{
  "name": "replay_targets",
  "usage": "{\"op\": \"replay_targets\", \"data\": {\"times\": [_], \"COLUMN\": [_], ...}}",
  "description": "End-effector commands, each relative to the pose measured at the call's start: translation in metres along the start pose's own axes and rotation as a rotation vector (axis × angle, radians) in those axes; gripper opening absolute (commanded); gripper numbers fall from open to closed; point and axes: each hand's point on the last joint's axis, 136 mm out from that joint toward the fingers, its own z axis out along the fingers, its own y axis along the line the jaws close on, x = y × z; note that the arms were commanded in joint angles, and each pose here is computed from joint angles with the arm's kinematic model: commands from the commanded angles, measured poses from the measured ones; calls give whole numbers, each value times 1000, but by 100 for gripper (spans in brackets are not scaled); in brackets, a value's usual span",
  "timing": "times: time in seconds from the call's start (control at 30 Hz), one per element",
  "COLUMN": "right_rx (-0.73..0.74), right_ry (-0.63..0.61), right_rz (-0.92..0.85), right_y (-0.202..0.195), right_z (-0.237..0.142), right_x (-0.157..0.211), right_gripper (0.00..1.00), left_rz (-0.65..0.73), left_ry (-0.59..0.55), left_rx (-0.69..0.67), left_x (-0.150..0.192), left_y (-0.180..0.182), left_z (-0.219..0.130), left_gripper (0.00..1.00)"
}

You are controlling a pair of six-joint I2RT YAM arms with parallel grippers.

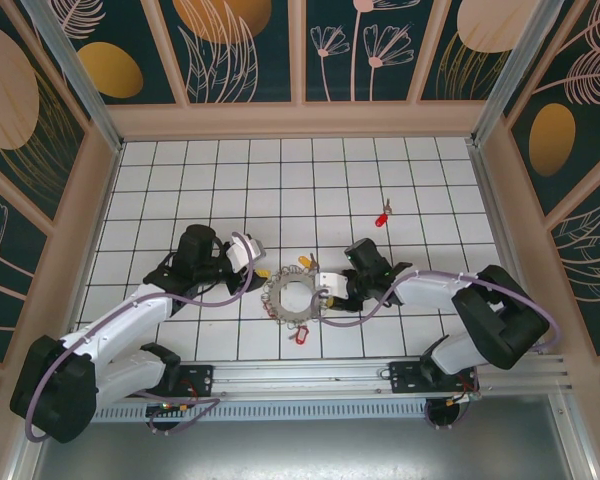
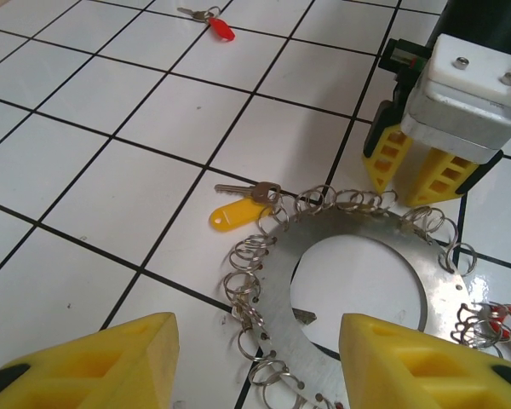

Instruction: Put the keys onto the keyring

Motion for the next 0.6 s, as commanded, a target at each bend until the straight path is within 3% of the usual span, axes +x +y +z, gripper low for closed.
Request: {"op": "replay_targets", "data": {"times": [0.0, 0.57], "right_rx": [28, 105], "right_ry": [-4, -43], "right_rz": [-3, -10], "right_y": [-10, -23], "right_z": [3, 1], "right_x": [-8, -20], "right_gripper": [23, 22], "left_rz": [32, 31], "left_ry": [-32, -40], "left_rx": [-2, 2], "left_x": [-5, -6], "left_y": [0, 1], "left_z": [-1, 1], "left_gripper": [53, 52]}}
